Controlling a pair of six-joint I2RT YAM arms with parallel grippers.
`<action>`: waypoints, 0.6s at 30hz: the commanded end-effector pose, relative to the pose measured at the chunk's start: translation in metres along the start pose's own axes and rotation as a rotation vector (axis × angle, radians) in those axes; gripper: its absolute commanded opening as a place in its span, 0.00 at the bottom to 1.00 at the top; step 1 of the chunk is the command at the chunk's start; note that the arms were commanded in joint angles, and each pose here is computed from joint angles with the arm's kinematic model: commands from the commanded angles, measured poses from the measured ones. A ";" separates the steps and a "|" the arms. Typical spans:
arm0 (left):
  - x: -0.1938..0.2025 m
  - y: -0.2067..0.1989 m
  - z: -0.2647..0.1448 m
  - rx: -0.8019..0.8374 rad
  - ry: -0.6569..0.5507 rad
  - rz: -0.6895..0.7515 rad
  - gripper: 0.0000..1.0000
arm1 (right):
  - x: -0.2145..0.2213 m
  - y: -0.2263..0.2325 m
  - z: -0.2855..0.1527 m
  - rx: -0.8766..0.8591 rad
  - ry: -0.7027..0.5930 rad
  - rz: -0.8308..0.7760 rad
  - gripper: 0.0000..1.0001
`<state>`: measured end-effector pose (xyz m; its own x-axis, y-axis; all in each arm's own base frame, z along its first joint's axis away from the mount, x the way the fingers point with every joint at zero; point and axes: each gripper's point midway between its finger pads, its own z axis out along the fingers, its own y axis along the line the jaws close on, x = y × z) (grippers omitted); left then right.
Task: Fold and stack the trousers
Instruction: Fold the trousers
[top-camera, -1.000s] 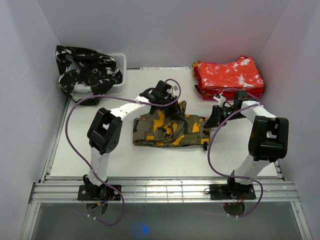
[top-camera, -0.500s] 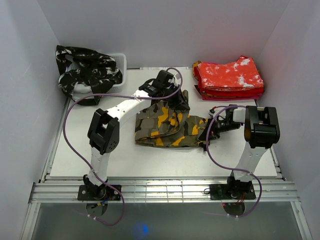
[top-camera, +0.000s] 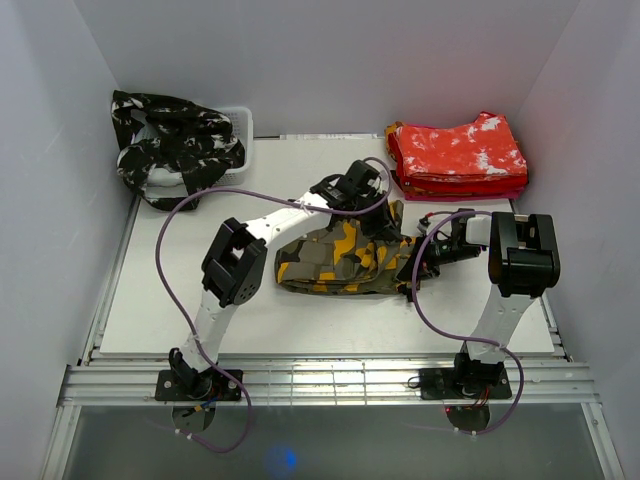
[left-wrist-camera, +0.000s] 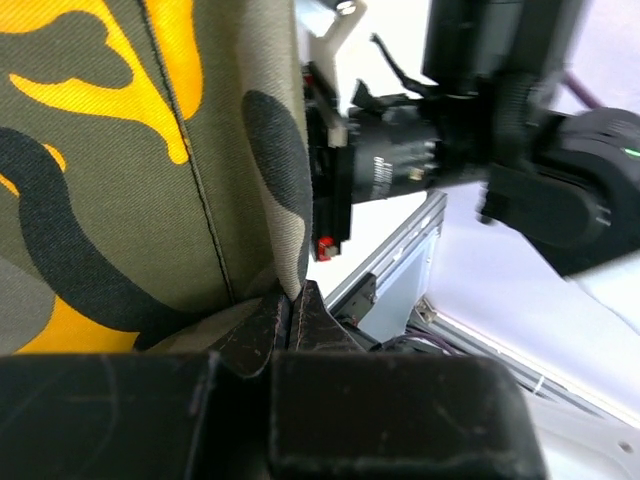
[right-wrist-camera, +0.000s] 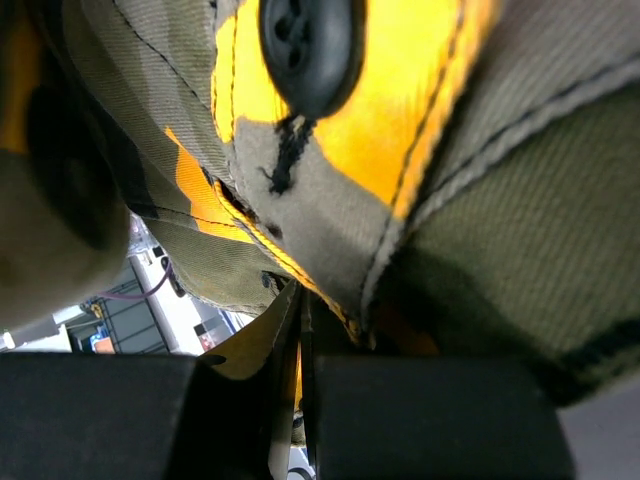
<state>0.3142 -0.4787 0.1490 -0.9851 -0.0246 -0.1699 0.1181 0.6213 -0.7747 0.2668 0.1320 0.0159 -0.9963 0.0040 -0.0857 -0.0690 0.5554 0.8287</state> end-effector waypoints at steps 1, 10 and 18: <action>-0.006 -0.032 0.000 0.066 -0.036 0.010 0.00 | -0.012 -0.009 -0.002 0.071 -0.045 -0.098 0.08; 0.004 0.050 0.018 -0.129 -0.004 -0.116 0.00 | -0.024 0.016 -0.028 0.070 -0.073 -0.188 0.08; -0.011 0.040 0.009 -0.106 -0.035 -0.063 0.00 | -0.028 0.004 -0.025 0.100 -0.077 -0.180 0.08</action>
<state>0.3186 -0.4614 0.0827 -0.9939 -0.0807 -0.0756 -0.0053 0.7179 -0.6962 0.2867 0.1159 0.0382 -0.9653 -0.0378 -0.2586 -0.2253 0.6213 0.7504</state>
